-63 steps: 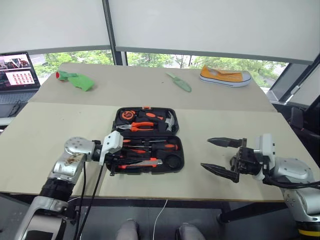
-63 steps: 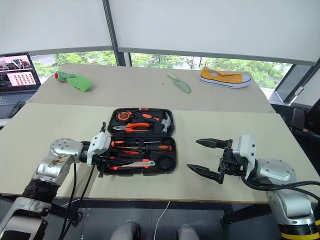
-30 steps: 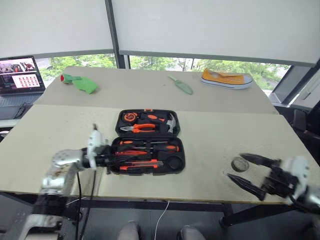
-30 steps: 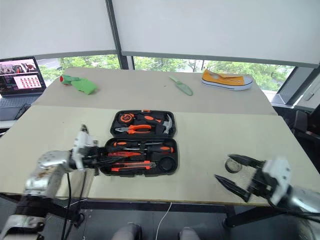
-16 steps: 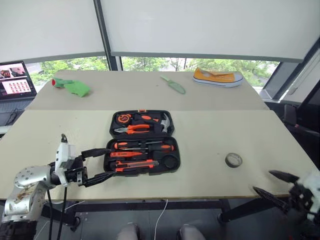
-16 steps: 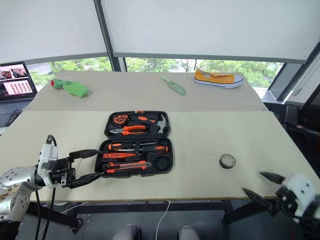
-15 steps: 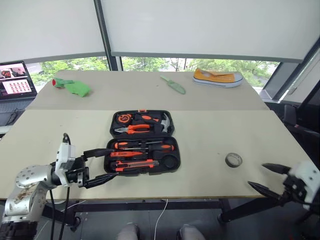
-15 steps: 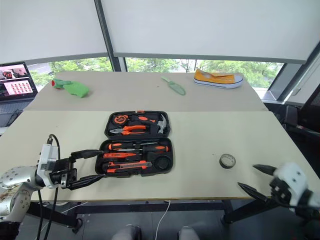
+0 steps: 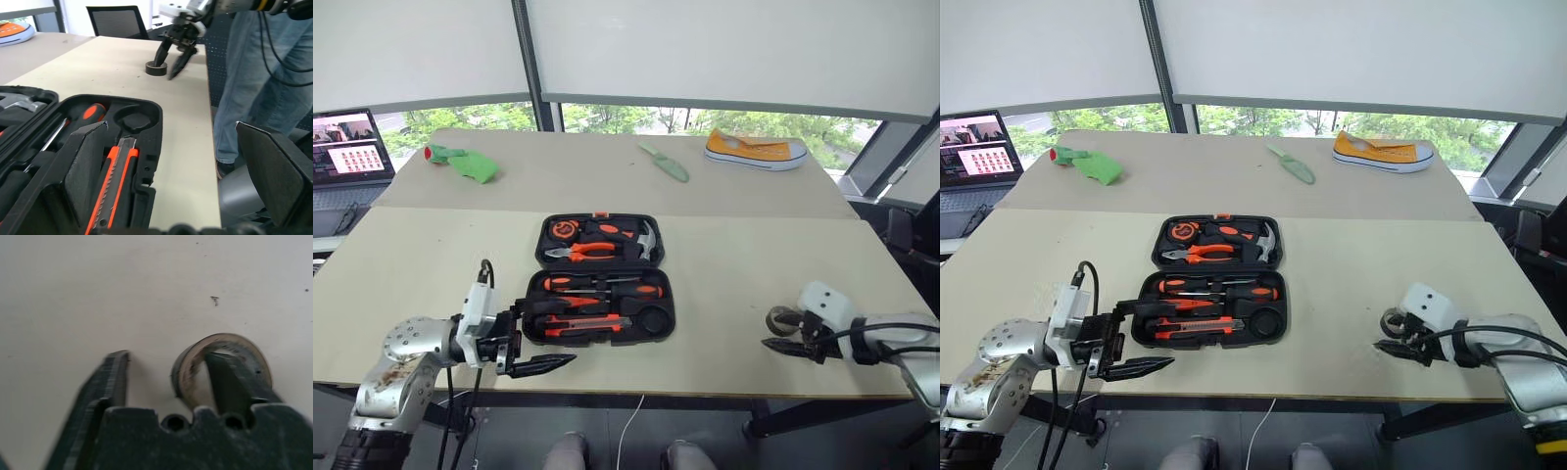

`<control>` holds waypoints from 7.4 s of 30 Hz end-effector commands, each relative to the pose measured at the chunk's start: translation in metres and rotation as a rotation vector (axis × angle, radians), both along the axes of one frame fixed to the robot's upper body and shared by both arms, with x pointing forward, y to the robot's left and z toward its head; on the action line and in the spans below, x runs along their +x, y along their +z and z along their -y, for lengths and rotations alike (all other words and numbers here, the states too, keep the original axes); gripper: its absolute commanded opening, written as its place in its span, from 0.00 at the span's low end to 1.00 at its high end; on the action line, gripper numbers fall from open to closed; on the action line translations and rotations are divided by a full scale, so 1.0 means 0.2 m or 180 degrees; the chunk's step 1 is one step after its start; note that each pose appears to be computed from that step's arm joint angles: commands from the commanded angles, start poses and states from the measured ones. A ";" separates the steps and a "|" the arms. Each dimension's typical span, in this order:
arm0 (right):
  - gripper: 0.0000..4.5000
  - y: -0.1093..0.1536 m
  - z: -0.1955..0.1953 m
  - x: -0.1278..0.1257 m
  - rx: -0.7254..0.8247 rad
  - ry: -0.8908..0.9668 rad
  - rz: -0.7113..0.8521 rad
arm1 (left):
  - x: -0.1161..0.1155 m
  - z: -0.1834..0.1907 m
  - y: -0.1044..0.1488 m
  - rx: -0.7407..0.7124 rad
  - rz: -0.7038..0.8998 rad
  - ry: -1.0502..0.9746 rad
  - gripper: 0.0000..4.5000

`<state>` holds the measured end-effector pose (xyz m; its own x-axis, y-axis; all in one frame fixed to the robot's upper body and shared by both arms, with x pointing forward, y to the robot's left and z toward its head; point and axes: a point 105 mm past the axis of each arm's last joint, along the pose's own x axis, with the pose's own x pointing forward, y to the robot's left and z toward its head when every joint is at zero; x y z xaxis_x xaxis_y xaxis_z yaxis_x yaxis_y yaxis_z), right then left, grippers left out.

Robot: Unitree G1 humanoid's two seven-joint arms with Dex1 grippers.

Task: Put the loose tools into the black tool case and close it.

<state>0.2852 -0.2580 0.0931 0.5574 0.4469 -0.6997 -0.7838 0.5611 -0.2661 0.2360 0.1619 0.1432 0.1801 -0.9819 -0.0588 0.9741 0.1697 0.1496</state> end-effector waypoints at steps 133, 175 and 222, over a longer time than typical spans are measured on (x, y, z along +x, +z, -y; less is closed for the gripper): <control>0.00 0.24 -0.71 0.63 0.1750 -0.1507 -0.1075 | 0.73 -0.25 0.00 0.0240 -0.1901 0.2558 0.01; 0.17 0.02 -0.50 -0.19 0.1212 0.1470 0.0811 | 0.60 -0.49 -0.01 0.0516 0.0515 0.2375 0.29; 0.00 0.00 -0.85 0.05 0.1715 0.1240 0.1211 | 0.45 0.32 -0.36 0.1428 -0.0368 0.0581 0.02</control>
<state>0.2874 -0.0886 0.0902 0.4207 0.8970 -0.1356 -0.8817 0.3691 -0.2940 0.3339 0.0903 0.1242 0.3352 -0.8664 -0.3701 0.9327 0.2497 0.2604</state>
